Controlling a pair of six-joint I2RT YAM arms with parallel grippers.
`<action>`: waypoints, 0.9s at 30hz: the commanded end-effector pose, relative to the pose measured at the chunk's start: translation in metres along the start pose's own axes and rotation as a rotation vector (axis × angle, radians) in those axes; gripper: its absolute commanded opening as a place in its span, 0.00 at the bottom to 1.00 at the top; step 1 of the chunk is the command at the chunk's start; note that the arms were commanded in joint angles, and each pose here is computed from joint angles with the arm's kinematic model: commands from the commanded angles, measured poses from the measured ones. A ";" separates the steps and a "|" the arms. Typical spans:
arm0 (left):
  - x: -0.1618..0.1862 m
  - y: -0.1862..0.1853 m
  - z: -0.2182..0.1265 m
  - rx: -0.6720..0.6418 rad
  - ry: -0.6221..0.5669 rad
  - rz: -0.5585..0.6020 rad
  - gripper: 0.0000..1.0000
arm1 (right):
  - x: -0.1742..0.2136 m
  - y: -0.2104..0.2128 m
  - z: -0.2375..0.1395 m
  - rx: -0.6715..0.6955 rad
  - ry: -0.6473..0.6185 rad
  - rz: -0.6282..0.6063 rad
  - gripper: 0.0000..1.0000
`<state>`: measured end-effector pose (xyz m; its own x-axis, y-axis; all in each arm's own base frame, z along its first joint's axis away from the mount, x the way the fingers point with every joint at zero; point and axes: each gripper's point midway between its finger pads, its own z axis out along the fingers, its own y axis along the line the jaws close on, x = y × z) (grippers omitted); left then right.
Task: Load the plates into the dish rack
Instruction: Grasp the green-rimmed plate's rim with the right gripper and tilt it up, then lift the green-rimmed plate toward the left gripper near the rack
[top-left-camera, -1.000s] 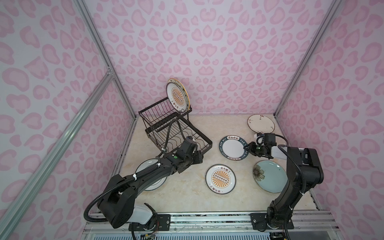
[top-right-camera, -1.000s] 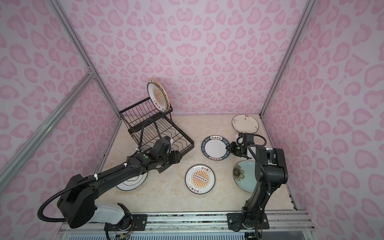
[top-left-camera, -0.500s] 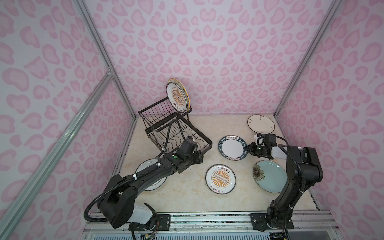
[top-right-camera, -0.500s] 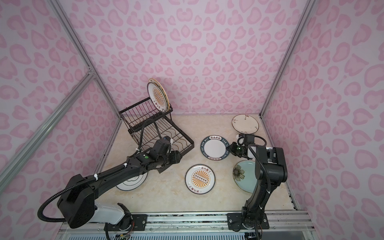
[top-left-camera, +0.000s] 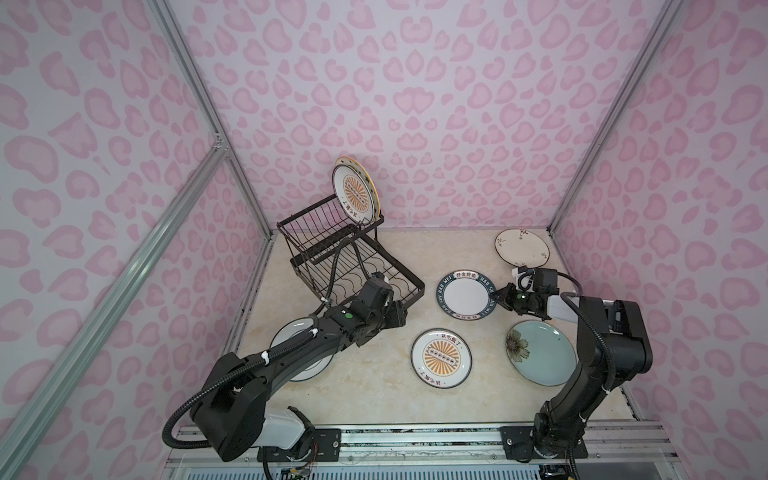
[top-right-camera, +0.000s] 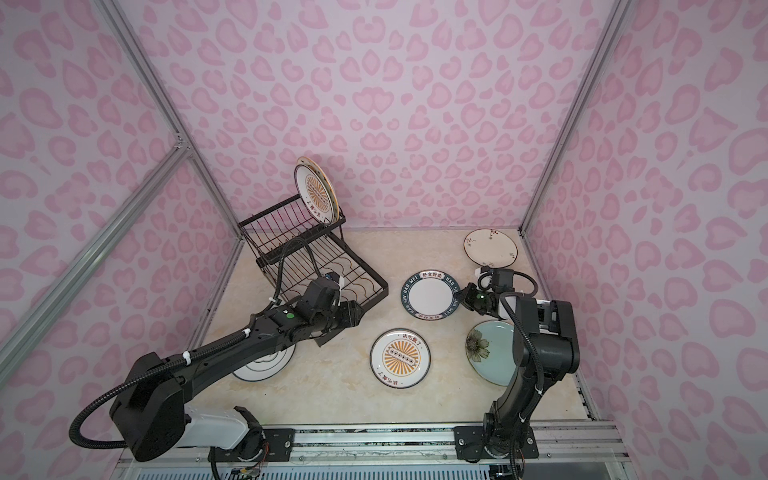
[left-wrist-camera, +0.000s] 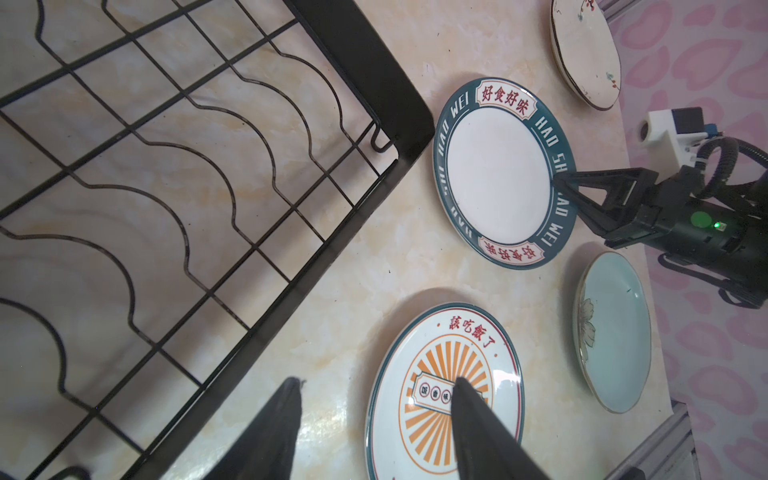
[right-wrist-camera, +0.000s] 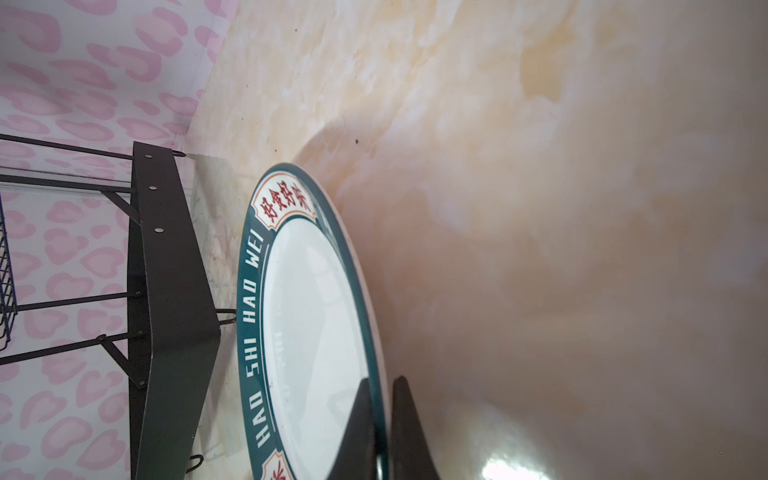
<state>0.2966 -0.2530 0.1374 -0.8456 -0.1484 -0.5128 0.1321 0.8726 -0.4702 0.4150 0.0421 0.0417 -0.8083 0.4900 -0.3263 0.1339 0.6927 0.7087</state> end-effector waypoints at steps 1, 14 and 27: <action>-0.004 -0.004 -0.005 0.019 -0.020 0.004 0.60 | -0.001 0.005 -0.004 -0.023 -0.010 0.000 0.00; -0.019 -0.018 -0.025 0.070 -0.079 0.026 0.63 | -0.019 0.059 -0.046 -0.122 -0.098 -0.081 0.00; -0.038 -0.021 -0.063 0.153 -0.164 0.056 0.63 | 0.008 0.175 -0.056 -0.341 -0.070 -0.324 0.00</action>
<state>0.2936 -0.2383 0.2057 -0.7532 -0.1861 -0.6310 0.2377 0.8174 -0.5247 0.3997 0.1224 0.1798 -0.7503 0.3342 -0.5705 -0.2521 0.6531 0.7141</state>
